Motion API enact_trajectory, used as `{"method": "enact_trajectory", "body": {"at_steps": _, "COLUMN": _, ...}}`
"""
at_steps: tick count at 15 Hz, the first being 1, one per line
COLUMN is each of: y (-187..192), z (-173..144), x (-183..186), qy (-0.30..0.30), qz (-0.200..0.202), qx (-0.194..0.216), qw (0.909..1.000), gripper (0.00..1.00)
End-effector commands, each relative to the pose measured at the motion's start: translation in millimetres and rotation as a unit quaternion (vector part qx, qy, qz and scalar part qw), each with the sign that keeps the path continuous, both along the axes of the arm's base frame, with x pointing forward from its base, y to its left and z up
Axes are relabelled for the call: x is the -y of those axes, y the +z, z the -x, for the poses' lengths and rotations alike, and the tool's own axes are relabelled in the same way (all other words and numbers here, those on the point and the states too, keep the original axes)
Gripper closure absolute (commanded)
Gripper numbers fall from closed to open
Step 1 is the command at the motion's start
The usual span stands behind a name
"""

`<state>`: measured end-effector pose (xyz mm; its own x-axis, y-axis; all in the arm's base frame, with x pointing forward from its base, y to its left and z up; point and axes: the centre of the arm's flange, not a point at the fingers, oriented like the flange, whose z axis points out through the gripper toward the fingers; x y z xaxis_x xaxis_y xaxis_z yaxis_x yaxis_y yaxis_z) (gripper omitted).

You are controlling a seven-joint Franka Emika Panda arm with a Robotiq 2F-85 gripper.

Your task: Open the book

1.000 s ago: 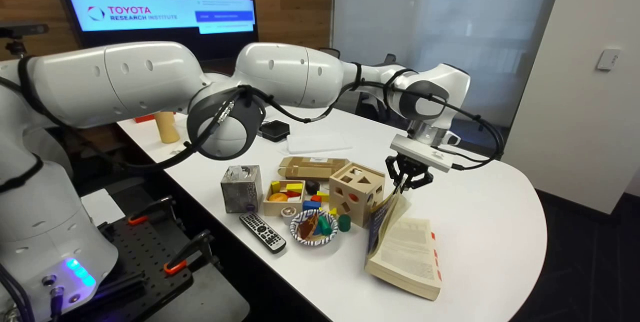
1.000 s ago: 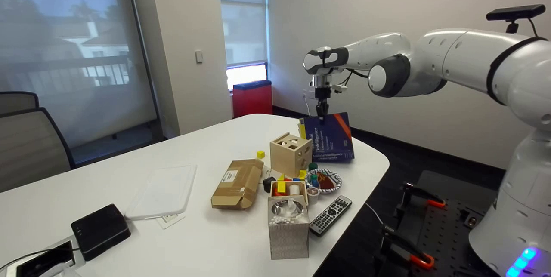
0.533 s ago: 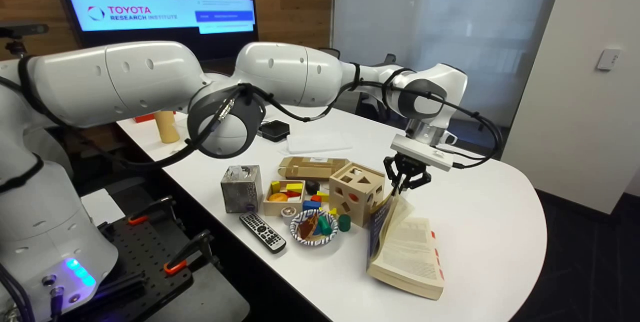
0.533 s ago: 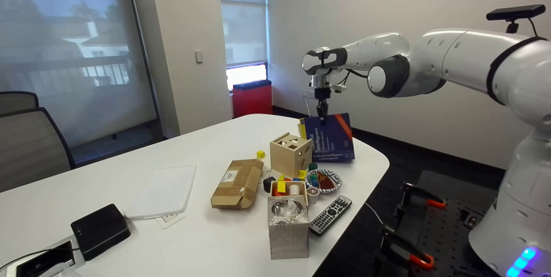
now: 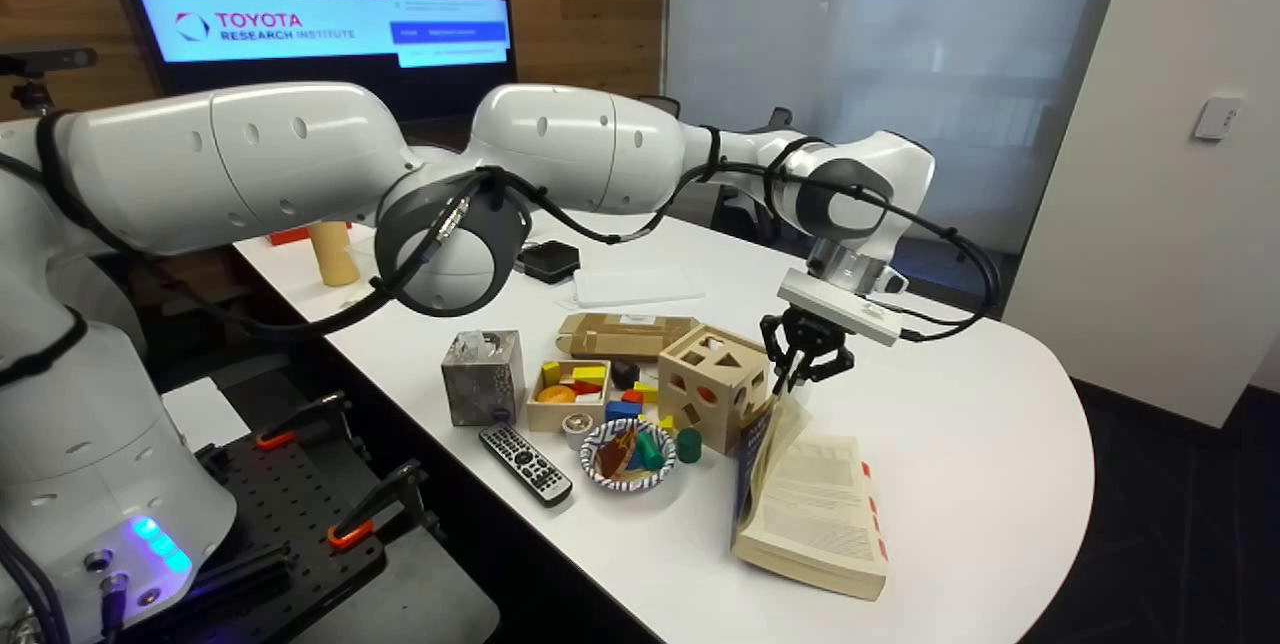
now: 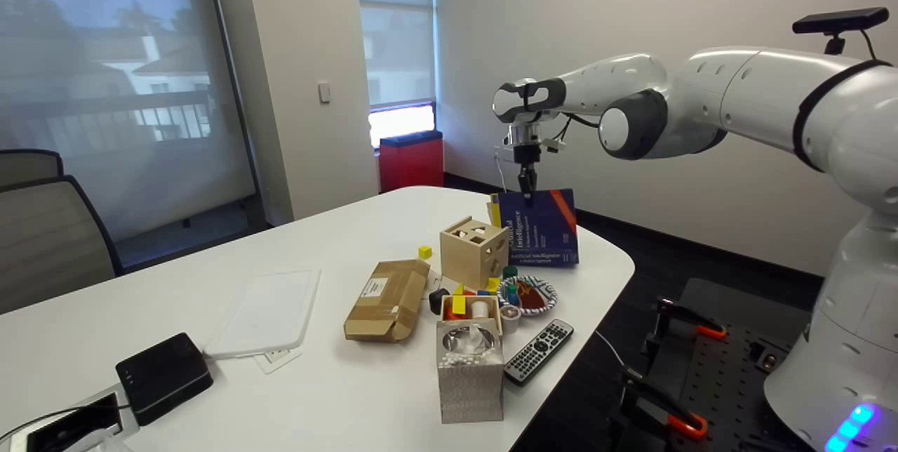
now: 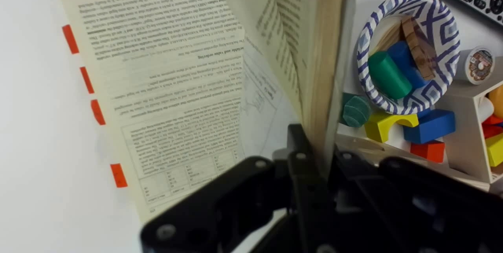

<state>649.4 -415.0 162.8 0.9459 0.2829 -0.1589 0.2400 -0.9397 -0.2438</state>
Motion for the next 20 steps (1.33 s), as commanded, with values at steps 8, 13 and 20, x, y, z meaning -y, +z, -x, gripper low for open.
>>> {"method": "enact_trajectory", "body": {"at_steps": 8, "y": 5.5, "z": 78.9, "x": -59.1, "qy": 0.076, "qz": -0.09, "qx": -0.105, "qw": 0.9876, "gripper": 0.98}}
{"method": "enact_trajectory", "body": {"at_steps": 13, "y": -2.3, "z": 90.2, "x": -71.4, "qy": 0.095, "qz": -0.121, "qx": -0.145, "qw": 0.9774, "gripper": 0.98}}
{"method": "enact_trajectory", "body": {"at_steps": 20, "y": -13.7, "z": 100.3, "x": -77.3, "qy": 0.098, "qz": -0.118, "qx": -0.153, "qw": 0.9762, "gripper": 0.98}}
